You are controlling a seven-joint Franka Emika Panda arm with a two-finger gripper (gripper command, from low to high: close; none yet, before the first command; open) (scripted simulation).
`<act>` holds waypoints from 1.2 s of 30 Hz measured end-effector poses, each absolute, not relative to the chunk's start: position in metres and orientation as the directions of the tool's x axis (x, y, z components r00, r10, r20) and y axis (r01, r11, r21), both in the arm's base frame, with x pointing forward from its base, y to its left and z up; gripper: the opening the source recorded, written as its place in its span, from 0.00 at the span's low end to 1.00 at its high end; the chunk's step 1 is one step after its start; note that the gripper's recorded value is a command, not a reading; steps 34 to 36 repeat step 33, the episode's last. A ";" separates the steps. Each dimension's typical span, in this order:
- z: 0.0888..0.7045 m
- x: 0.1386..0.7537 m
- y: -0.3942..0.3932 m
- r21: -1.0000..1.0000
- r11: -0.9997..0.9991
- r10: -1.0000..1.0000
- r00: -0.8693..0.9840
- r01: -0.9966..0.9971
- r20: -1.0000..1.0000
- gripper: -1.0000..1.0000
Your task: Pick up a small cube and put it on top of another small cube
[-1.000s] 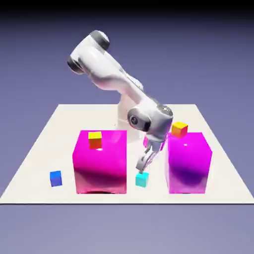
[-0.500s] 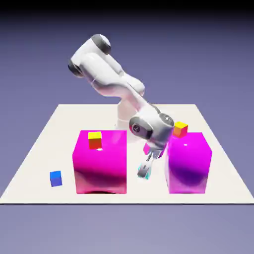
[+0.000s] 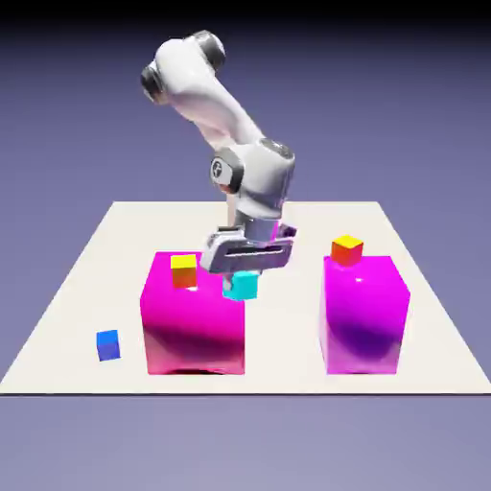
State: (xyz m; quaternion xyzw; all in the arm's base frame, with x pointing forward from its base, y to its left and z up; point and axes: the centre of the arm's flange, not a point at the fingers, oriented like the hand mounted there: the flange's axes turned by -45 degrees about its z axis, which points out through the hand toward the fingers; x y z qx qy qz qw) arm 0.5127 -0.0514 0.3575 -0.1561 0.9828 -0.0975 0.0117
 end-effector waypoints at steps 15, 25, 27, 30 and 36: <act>0.316 0.440 -0.353 0.097 0.307 0.941 -0.317 0.947 0.120 0.00; 0.220 0.414 -0.370 -0.001 -0.082 0.954 0.078 0.997 0.290 0.00; 0.179 0.414 -0.360 -0.001 -0.081 0.954 0.078 0.997 0.290 0.00; 0.173 0.414 -0.358 0.000 -0.081 0.954 0.077 0.997 0.291 1.00; 0.234 0.413 -0.372 0.000 -0.081 0.954 0.078 0.997 0.291 1.00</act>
